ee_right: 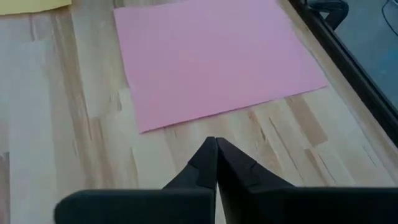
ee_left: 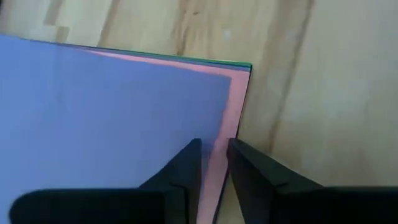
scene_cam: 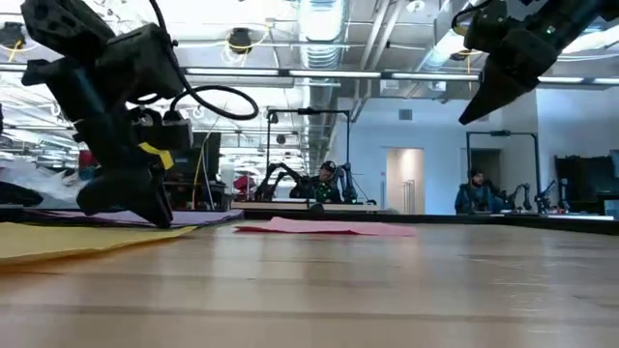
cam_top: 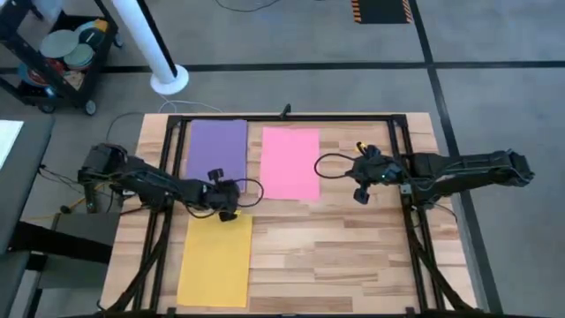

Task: Organize paper
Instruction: Put the purple paper to the top right on the table

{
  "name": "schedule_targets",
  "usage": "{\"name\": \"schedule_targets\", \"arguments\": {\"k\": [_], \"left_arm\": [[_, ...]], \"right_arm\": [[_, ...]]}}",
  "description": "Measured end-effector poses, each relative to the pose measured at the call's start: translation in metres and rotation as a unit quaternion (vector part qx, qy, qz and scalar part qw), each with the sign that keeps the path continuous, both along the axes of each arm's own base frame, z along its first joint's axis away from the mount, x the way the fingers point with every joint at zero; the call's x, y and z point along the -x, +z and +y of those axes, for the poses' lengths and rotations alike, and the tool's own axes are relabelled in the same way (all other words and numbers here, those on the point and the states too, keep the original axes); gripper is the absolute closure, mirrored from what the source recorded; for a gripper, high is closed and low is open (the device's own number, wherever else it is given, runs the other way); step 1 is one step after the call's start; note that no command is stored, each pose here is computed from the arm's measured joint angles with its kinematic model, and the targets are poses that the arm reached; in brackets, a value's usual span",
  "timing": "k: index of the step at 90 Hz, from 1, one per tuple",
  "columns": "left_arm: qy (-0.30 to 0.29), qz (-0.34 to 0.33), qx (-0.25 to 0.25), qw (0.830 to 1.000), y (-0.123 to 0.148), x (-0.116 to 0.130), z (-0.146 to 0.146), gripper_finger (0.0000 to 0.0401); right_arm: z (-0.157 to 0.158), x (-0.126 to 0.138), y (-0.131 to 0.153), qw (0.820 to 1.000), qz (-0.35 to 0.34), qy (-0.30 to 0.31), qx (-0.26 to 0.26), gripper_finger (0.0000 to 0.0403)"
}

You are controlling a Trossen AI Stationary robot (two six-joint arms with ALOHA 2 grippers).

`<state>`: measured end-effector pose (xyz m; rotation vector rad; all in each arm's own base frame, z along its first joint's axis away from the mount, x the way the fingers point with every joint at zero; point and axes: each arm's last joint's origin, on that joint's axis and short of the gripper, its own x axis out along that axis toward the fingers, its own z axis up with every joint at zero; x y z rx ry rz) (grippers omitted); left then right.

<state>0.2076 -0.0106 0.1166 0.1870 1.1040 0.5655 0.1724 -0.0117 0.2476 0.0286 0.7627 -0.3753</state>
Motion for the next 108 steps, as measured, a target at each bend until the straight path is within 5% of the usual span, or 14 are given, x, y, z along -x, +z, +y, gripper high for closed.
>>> {"name": "schedule_targets", "arguments": {"k": [18, 36, 108], "left_arm": [[0.004, -0.002, 0.001, 1.0, 0.001, -0.002, 0.001, 0.033], [-0.023, -0.002, 0.042, 0.999, 0.007, -0.009, -0.003, 0.0394], [-0.065, -0.06, 0.085, 0.992, 0.038, -0.039, -0.015, 0.0401]], "right_arm": [[0.0, 0.0, 0.0, 1.0, 0.0, 0.0, 0.0, 0.0403], [0.0, 0.0, 0.0, 1.0, 0.0, 0.0, 0.0, 0.0403], [0.0, 0.0, 0.0, 1.0, 0.0, 0.0, -0.001, 0.0403]]}}
